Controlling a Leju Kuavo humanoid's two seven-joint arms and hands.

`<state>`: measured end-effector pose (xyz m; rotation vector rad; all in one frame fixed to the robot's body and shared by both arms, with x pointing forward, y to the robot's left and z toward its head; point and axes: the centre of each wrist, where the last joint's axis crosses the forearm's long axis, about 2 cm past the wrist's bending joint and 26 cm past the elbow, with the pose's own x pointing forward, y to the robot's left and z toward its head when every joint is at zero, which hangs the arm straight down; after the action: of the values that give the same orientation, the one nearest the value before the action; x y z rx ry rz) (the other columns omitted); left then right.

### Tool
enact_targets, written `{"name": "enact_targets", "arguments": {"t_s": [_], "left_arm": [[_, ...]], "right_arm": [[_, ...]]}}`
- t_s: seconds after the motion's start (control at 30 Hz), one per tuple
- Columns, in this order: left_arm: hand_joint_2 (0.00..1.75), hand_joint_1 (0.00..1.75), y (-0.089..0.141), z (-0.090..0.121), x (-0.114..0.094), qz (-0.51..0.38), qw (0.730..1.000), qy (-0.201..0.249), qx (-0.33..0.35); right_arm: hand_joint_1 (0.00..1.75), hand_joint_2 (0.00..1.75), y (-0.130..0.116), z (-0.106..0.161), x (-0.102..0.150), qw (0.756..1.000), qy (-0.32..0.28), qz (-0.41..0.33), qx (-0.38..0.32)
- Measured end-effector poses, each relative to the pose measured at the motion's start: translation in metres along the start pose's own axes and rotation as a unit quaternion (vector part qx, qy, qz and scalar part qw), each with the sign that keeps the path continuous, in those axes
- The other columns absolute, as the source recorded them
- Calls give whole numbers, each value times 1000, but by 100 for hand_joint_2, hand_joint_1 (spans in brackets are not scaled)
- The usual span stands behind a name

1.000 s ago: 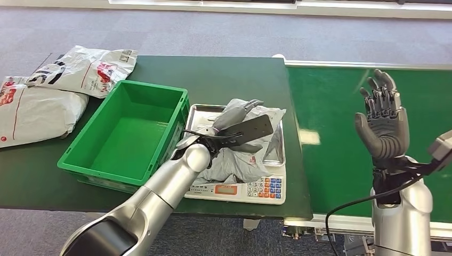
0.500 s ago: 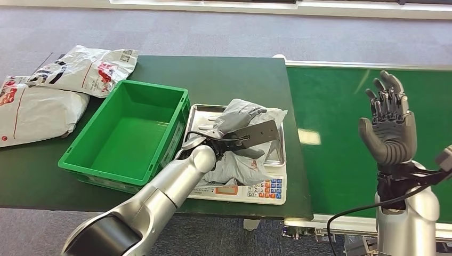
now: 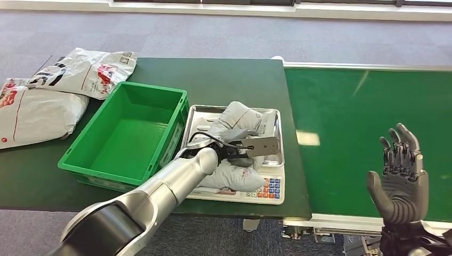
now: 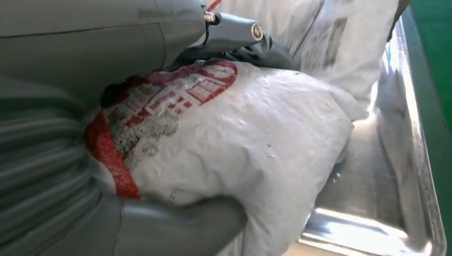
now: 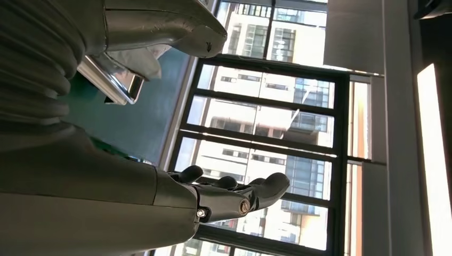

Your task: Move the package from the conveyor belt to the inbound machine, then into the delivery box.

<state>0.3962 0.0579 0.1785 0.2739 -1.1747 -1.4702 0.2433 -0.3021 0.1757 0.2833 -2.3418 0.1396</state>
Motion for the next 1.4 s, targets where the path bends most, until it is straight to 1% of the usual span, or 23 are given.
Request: {"name": "enact_targets", "arguments": {"t_s": [0.13,0.43,1.4], "left_arm": [[175,175,6,1,-17,-8,1000,19,-3],[175,175,9,2,-28,8,999,29,13],[175,175,9,2,-33,15,999,33,14]], "right_arm": [[0,175,2,0,-2,1000,1,-6,-5],[0,175,3,-1,-7,1000,5,-12,-9],[0,175,3,0,-9,1000,8,-15,-11]]}}
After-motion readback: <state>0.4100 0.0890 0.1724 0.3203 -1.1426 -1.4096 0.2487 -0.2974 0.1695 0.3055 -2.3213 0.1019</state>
